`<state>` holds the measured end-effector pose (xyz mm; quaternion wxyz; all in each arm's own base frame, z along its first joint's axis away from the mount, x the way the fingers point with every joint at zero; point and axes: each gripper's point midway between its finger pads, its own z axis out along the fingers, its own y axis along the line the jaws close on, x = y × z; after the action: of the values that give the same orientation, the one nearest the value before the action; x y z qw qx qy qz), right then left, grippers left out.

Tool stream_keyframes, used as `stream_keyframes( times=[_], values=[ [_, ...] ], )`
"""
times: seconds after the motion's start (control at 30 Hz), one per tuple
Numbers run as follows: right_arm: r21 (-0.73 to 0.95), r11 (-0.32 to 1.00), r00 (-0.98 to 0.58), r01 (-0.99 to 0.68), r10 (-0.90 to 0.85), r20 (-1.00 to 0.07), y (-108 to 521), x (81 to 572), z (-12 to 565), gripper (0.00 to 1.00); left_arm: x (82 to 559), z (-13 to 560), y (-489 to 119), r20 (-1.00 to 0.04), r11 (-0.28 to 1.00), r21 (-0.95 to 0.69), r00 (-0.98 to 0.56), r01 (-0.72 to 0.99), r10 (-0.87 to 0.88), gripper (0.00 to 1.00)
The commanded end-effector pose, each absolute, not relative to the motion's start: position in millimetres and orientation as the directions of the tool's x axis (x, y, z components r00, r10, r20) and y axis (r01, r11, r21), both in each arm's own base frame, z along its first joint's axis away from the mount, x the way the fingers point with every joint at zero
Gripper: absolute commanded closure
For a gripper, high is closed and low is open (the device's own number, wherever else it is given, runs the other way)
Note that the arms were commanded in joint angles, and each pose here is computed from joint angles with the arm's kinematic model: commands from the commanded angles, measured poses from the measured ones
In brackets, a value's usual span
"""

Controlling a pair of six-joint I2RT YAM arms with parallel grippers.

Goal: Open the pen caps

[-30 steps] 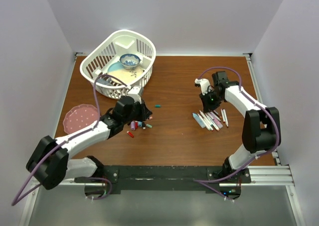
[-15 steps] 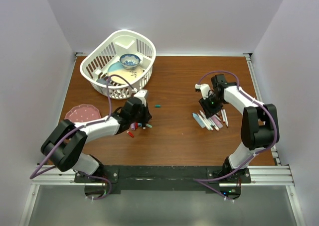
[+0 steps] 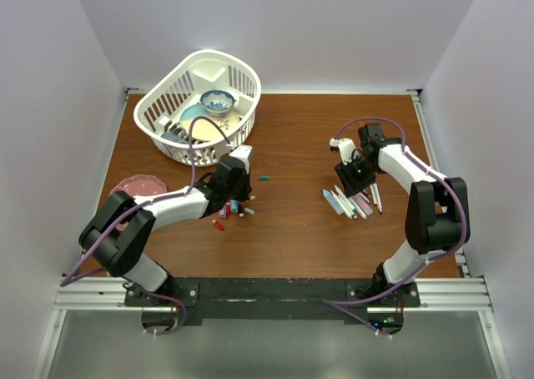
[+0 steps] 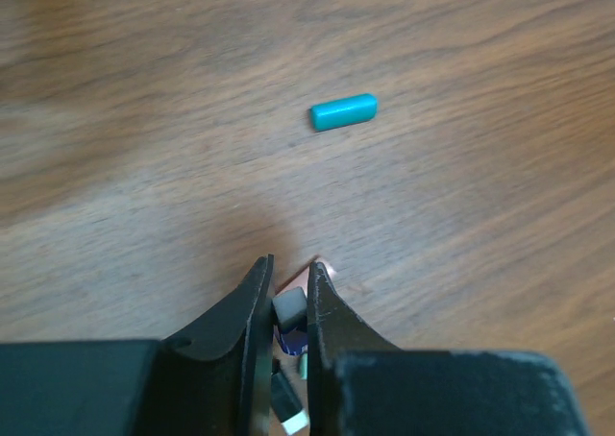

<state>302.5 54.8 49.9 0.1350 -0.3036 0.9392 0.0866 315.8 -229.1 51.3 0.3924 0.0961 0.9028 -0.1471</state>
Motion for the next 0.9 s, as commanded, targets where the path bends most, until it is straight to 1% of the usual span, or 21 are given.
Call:
stream_keyframes(
  times=[0.0,0.13,0.27,0.37,0.5,0.7,0.73,0.8,0.83,0.87],
  values=[
    [0.09,0.787,-0.76,-0.61,-0.55,-0.347,57.7,303.1,62.2,0.56,329.4,60.5,-221.7,-0.767,0.959,-0.094,-0.634,0.268,0.102,0.82],
    [0.092,0.787,-0.76,-0.61,-0.548,-0.351,57.5,303.3,62.7,0.56,328.6,57.3,-219.8,-0.76,0.962,-0.072,-0.639,0.263,0.118,0.78],
    [0.098,0.789,-0.762,-0.607,-0.542,-0.355,56.9,302.9,64.2,0.56,328.5,56.3,-220.5,-0.754,0.962,-0.068,-0.645,0.264,0.124,0.67],
    [0.099,0.789,-0.761,-0.606,-0.539,-0.361,56.8,303.5,65.2,0.56,329.3,60.3,-220.8,-0.759,0.962,-0.066,-0.64,0.263,0.123,0.63],
    [0.101,0.79,-0.762,-0.605,-0.536,-0.364,56.2,303.8,65.8,0.56,330.5,68.5,-221.6,-0.77,0.96,-0.067,-0.627,0.271,0.123,0.59],
    [0.103,0.787,-0.753,-0.609,-0.532,-0.388,57.7,304.9,71.6,0.56,325.0,97.5,-236.4,-0.803,0.922,-0.12,-0.582,0.368,0.128,0.55],
    [0.107,0.786,-0.752,-0.609,-0.53,-0.392,58.2,304.6,72.6,0.56,324.8,112.4,-238.3,-0.824,0.914,-0.134,-0.555,0.384,0.112,0.55],
    [0.113,0.783,-0.747,-0.612,-0.524,-0.41,59.7,305.3,76.3,0.56,321.8,128.2,-243.0,-0.846,0.893,-0.154,-0.523,0.422,0.102,0.52],
    [0.111,0.783,-0.742,-0.612,-0.519,-0.425,59.7,306.2,80.6,0.56,320.1,146.6,-243.8,-0.869,0.883,-0.166,-0.489,0.439,0.08,0.5],
    [0.112,0.785,-0.741,-0.609,-0.513,-0.432,58.9,306.6,82.3,0.56,317.1,154.4,-245.1,-0.88,0.873,-0.172,-0.47,0.457,0.073,0.47]
  ],
)
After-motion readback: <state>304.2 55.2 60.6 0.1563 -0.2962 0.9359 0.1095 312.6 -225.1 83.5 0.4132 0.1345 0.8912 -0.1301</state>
